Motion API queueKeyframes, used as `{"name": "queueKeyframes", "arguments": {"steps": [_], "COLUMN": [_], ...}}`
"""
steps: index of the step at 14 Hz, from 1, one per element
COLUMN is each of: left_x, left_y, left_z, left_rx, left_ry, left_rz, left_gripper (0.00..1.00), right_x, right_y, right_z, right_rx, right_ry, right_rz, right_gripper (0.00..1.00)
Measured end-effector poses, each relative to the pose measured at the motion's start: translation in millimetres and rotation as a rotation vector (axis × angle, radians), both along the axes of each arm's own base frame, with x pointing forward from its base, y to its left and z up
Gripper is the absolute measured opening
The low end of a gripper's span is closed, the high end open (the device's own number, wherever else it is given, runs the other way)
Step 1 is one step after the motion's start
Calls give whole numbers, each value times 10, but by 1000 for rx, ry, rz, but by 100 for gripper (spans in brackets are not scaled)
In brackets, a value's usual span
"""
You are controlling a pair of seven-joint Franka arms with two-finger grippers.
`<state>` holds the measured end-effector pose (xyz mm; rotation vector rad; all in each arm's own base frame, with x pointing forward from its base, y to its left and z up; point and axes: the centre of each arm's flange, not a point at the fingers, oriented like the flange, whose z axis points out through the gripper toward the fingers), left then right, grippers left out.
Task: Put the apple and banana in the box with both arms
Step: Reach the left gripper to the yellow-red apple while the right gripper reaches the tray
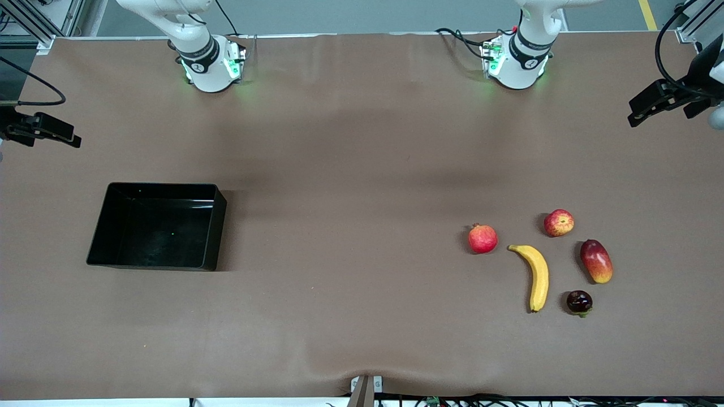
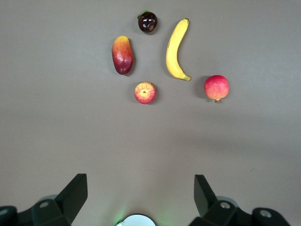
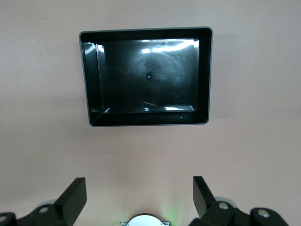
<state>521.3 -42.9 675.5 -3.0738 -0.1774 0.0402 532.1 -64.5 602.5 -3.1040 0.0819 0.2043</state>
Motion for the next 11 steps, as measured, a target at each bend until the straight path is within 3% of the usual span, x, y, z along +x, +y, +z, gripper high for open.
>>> {"name": "queueKeyframes", "arguments": {"steps": [5,8,11], "left_x": [82,340,632], "left_y": [-39,50,74], "left_z": [-154,-565,-1137], "left_rx": [-1,0,14], "left_ry": [31,89,84], "left_rz": [-8,5,-2], "left_gripper": [100,100,100], "right_x": [1,5,11], "right_y": [1,5,6], "right_z": [-3,-12,-24], "right_rx": [0,0,0], "right_ry": [1,3,5], "right_rz": [0,1,1], "right_gripper": [100,100,100]}}
